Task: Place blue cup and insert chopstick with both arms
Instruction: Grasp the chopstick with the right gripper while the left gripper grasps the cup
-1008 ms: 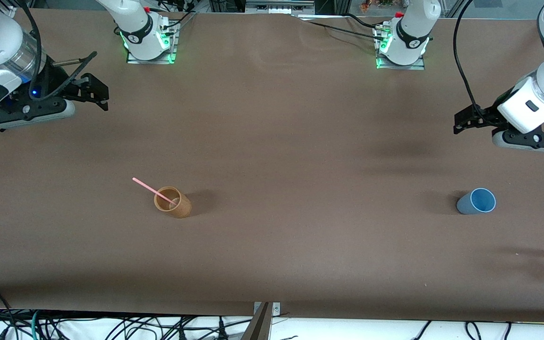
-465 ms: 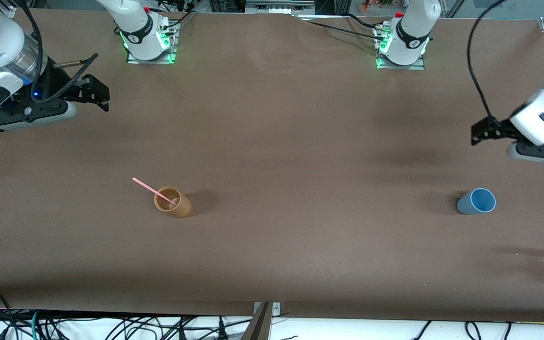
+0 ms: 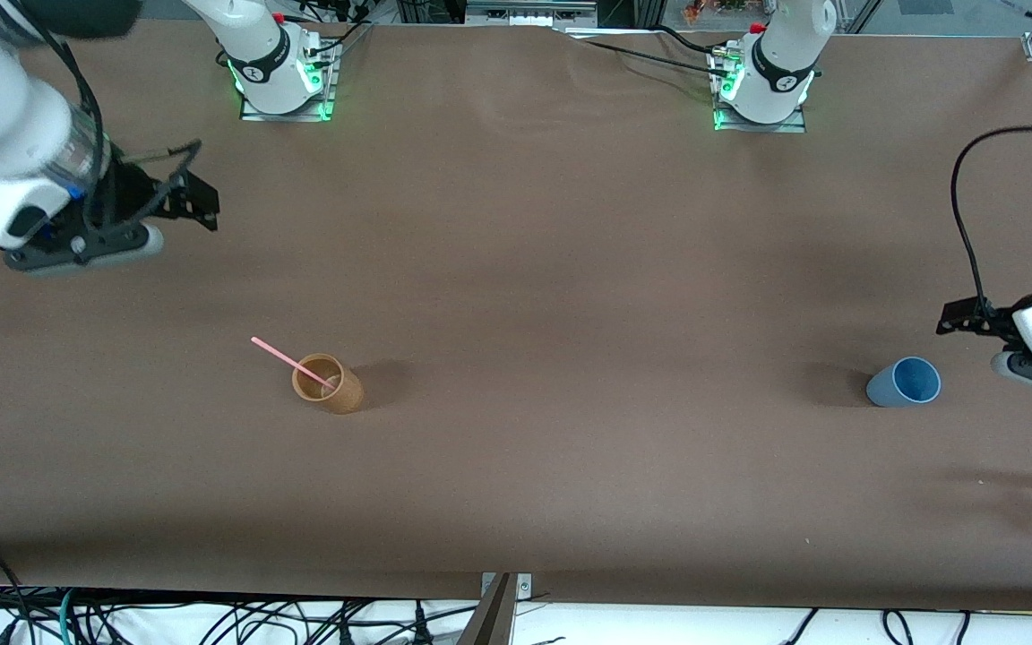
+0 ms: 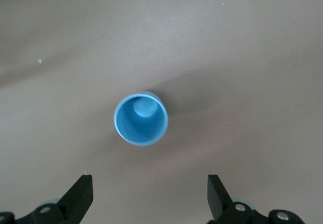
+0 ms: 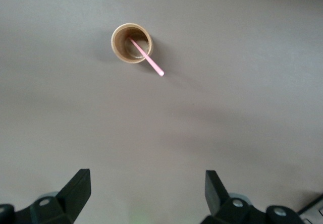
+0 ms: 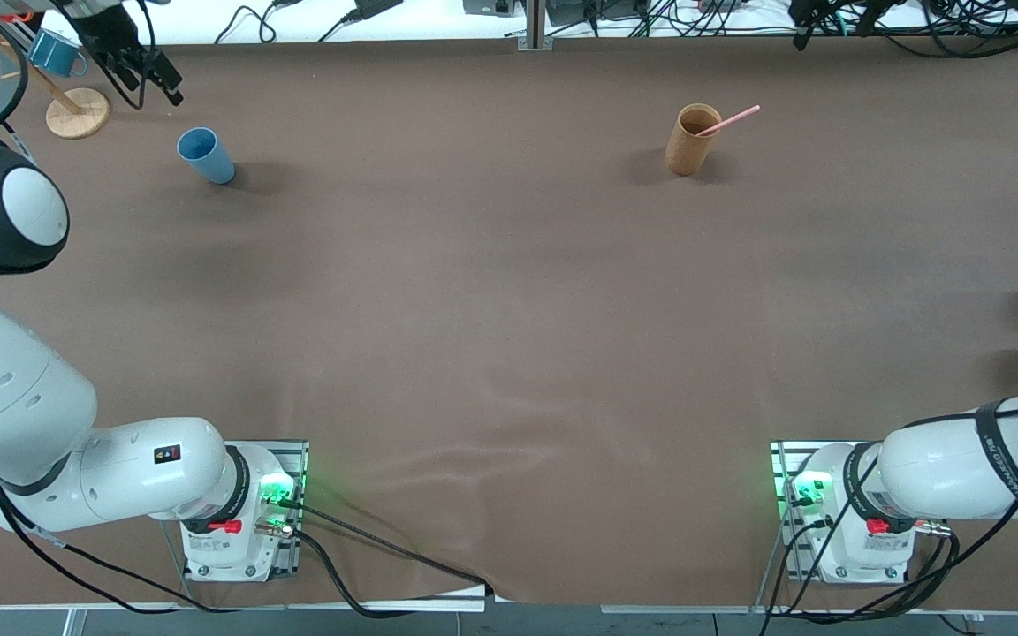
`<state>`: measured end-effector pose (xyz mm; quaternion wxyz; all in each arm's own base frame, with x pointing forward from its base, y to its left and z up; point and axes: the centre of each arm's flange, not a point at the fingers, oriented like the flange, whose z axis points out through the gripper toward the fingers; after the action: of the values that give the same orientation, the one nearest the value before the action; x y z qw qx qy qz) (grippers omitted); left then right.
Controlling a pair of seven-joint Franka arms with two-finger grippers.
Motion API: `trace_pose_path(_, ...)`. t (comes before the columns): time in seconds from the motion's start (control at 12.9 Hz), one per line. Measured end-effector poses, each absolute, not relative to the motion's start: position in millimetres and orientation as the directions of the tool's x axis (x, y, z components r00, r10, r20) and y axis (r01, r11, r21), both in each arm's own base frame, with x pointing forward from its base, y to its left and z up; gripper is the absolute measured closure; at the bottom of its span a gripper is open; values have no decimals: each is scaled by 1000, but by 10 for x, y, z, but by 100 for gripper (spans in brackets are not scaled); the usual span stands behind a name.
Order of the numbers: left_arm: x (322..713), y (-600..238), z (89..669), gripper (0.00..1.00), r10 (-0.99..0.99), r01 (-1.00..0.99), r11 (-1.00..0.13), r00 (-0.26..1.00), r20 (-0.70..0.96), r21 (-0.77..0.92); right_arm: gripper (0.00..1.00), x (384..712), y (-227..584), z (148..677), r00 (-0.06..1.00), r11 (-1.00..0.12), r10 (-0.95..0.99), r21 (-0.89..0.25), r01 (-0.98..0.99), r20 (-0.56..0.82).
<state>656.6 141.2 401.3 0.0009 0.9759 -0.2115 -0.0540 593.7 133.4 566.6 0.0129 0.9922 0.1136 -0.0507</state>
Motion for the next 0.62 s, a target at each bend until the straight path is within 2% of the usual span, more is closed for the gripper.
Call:
trace_pose_path(0.31, 6744, 1580, 3463, 0, -489, -494, -868, 867, -97, -38, 0, 6453, 1707, 4422, 942, -945, 312, 63, 322, -126)
trace_pose_path(0.47, 6795, 1587, 3158, 0, -510, -515, -856, 856, -82, -51, 0, 6540, 1985, 3867, 919, -920, 367, 85, 382, -145)
trace_pose_path(0.62, 6795, 1660, 2846, 2, -539, -542, -838, 840, -66, -60, 0, 6591, 2084, 3566, 901, -904, 407, 79, 421, -148)
